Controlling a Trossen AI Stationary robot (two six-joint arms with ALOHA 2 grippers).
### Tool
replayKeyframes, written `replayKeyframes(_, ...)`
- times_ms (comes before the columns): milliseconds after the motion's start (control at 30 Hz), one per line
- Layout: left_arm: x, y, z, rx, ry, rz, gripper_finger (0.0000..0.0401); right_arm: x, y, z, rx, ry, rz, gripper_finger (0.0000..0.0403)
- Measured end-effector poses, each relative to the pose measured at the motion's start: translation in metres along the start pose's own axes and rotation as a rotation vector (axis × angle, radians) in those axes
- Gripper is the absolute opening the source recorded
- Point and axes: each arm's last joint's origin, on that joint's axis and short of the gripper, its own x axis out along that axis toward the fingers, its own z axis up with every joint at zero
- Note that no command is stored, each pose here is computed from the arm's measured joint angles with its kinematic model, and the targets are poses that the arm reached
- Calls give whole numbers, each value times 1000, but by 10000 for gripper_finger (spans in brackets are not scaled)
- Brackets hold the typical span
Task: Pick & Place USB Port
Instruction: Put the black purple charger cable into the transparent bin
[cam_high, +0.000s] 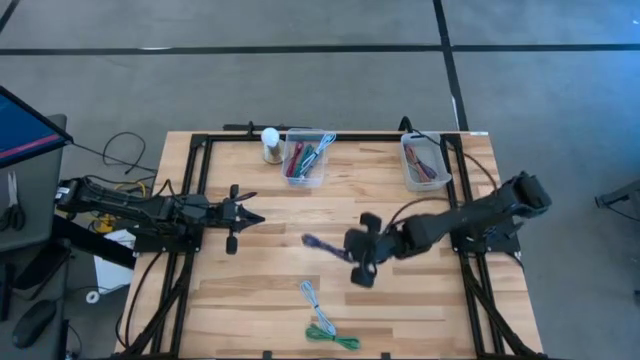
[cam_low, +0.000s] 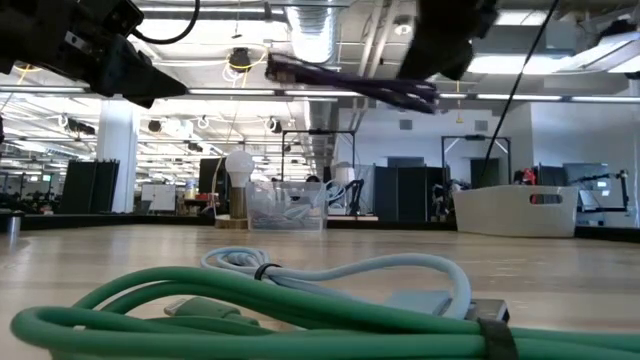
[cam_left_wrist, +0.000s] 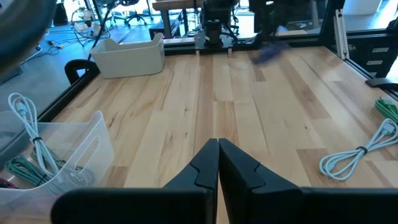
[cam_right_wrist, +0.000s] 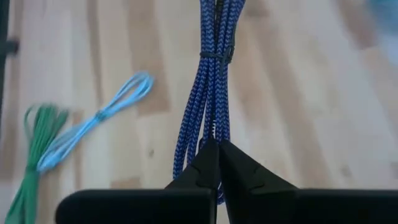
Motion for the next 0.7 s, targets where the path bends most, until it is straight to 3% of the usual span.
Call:
replayKeyframes(267,0,0,0,0,0,0,12,-10,-50,27,92,-137,-144,1)
replayKeyframes(700,0,0,0,0,0,-1,12,-10,-131,68,197,-351,-151,0)
